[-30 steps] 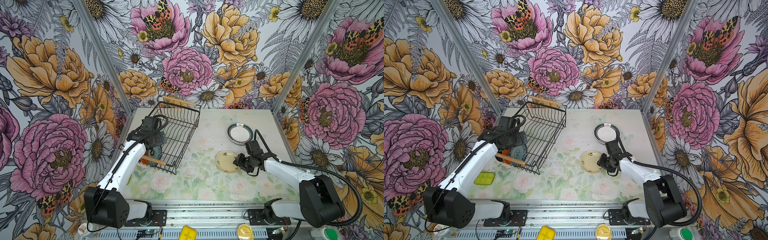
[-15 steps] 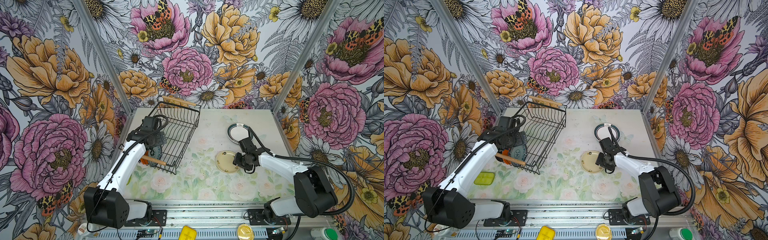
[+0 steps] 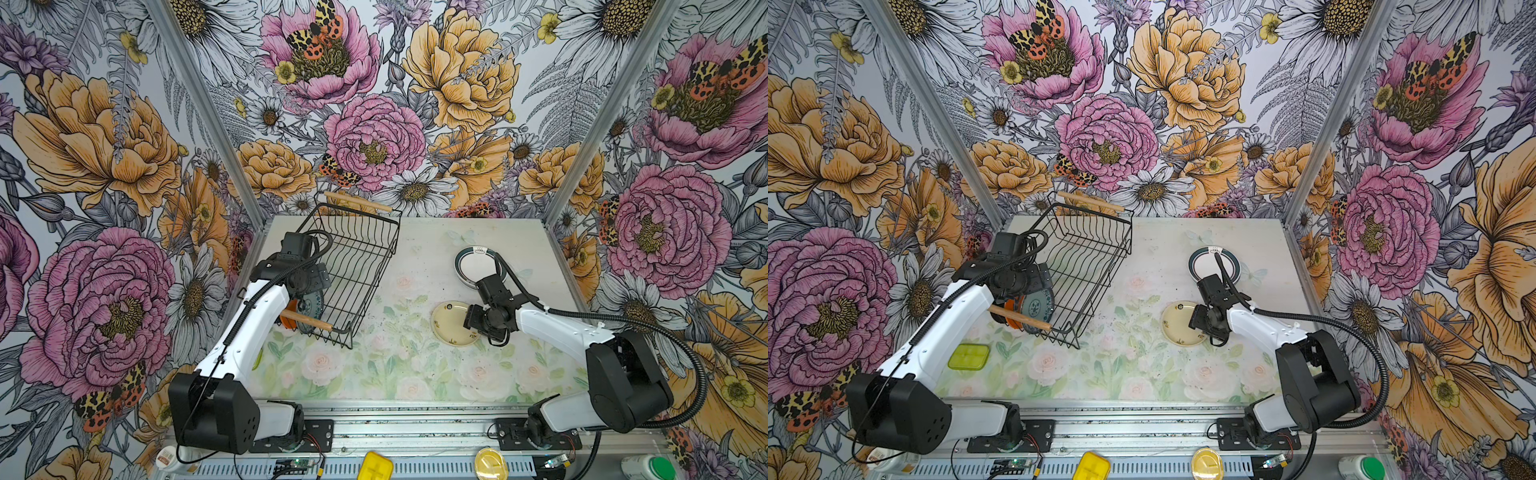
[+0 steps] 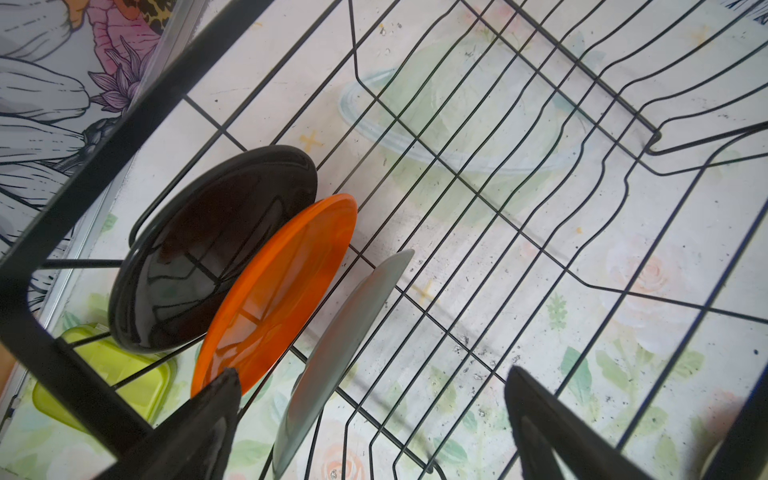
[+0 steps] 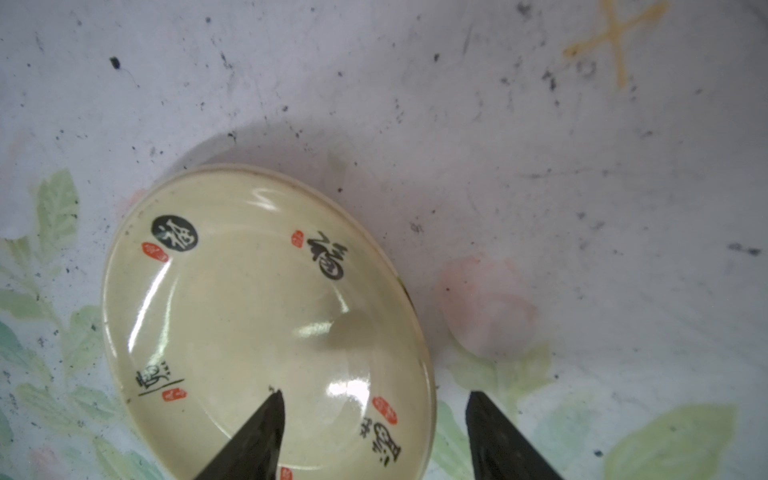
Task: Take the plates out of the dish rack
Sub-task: 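Move the left gripper down onto the blue-and-white plate in the rack and close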
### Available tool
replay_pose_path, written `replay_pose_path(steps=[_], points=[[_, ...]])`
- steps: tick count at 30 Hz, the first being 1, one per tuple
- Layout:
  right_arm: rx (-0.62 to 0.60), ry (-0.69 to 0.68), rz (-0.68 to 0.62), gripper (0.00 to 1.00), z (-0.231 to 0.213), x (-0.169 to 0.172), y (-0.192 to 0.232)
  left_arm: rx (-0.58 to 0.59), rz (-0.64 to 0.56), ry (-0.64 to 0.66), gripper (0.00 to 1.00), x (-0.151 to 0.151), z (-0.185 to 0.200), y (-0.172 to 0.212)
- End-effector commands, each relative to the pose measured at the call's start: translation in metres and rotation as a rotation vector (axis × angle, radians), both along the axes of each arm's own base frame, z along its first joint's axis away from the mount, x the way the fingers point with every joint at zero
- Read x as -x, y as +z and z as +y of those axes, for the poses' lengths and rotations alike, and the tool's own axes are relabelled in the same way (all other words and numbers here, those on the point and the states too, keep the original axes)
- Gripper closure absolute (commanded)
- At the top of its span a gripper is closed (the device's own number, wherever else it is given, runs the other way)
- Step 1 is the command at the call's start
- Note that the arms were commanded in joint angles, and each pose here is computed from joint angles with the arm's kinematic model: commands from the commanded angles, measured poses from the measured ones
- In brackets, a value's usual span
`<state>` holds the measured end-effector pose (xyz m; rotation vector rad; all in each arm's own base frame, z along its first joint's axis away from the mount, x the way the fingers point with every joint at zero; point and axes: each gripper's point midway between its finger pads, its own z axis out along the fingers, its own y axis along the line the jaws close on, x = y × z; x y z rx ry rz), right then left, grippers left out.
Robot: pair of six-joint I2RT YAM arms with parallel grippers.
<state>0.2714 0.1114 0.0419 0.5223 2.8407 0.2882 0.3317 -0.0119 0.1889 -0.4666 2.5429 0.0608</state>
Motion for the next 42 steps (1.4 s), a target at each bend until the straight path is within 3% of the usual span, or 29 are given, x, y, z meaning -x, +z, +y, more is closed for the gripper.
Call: replay_pose_path(steps=[1, 5, 12, 26, 42], points=[[0.020, 0.008, -0.021, 0.16, 0.001, -0.010, 0.005, -0.001, 0.054, -0.031, 0.01, 0.002, -0.001, -0.010], [0.021, 0.009, -0.025, 0.01, 0.002, -0.011, 0.006, -0.026, 0.085, -0.043, 0.01, 0.004, 0.002, -0.012], [0.018, 0.001, -0.033, 0.01, 0.001, -0.013, 0.008, -0.081, 0.202, -0.060, 0.02, 0.014, 0.008, -0.022], [0.019, -0.008, -0.043, 0.01, -0.002, -0.015, 0.010, -0.152, 0.318, -0.114, 0.19, 0.018, 0.014, -0.036], [0.016, -0.033, -0.073, 0.01, -0.004, -0.018, 0.017, -0.167, 0.354, -0.154, 0.64, 0.015, 0.015, -0.041]])
